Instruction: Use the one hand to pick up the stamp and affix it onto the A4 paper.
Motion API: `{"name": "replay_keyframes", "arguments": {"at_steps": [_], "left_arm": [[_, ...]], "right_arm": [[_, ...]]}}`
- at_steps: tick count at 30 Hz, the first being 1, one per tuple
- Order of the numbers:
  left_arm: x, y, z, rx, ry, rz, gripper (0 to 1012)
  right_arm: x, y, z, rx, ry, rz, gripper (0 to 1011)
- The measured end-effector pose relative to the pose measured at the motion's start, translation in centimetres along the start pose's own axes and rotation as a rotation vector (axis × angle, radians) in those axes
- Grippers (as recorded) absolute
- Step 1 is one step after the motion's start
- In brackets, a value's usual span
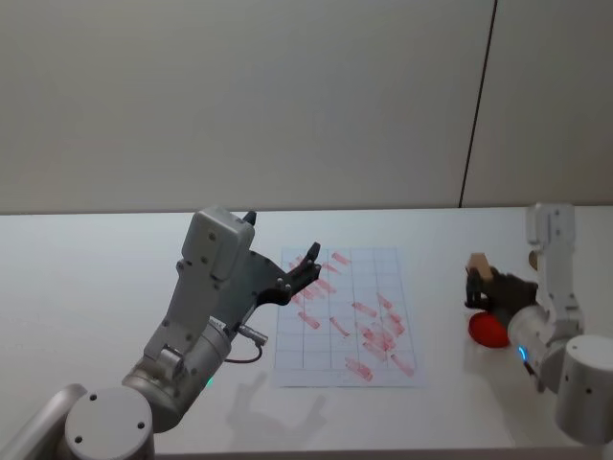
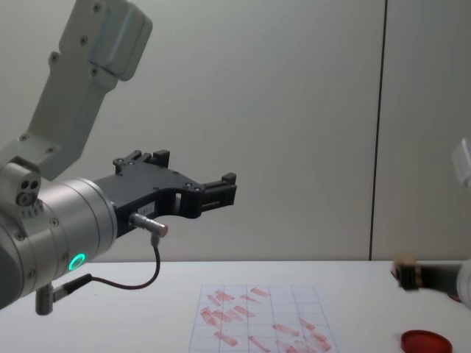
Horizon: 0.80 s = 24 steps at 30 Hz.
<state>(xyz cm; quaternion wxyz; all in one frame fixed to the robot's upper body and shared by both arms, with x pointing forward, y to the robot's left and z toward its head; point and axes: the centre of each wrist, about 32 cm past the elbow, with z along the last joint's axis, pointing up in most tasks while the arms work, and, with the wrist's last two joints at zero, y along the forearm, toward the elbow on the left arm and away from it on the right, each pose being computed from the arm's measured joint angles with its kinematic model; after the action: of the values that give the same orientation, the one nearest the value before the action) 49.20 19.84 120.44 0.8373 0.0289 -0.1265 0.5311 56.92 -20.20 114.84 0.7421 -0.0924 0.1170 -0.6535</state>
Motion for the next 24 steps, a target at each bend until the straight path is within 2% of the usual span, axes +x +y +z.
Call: {"name": "replay_keyframes", "arguments": {"at_steps": [5,10,16,24], "left_arm": [[0.00,0.00,0.00,0.000,0.000,0.000,993],[0.00,0.00,0.00,0.000,0.000,0.000,993],[0.00,0.00,0.00,0.000,0.000,0.000,993],[0.00,0.00,0.00,0.000,0.000,0.000,993]], "right_arm": [[-0.9,-1.0,1.4,0.038,-0.021,0.054,219],[-1.8,-1.7,1.9,0.038,-0.038,0.094,219],[-2.9,-2.3,1.9,0.007,-0.057,0.130,219],[-4.6,-2.7,1.0,-0.073,-0.073,0.167,220]]}}
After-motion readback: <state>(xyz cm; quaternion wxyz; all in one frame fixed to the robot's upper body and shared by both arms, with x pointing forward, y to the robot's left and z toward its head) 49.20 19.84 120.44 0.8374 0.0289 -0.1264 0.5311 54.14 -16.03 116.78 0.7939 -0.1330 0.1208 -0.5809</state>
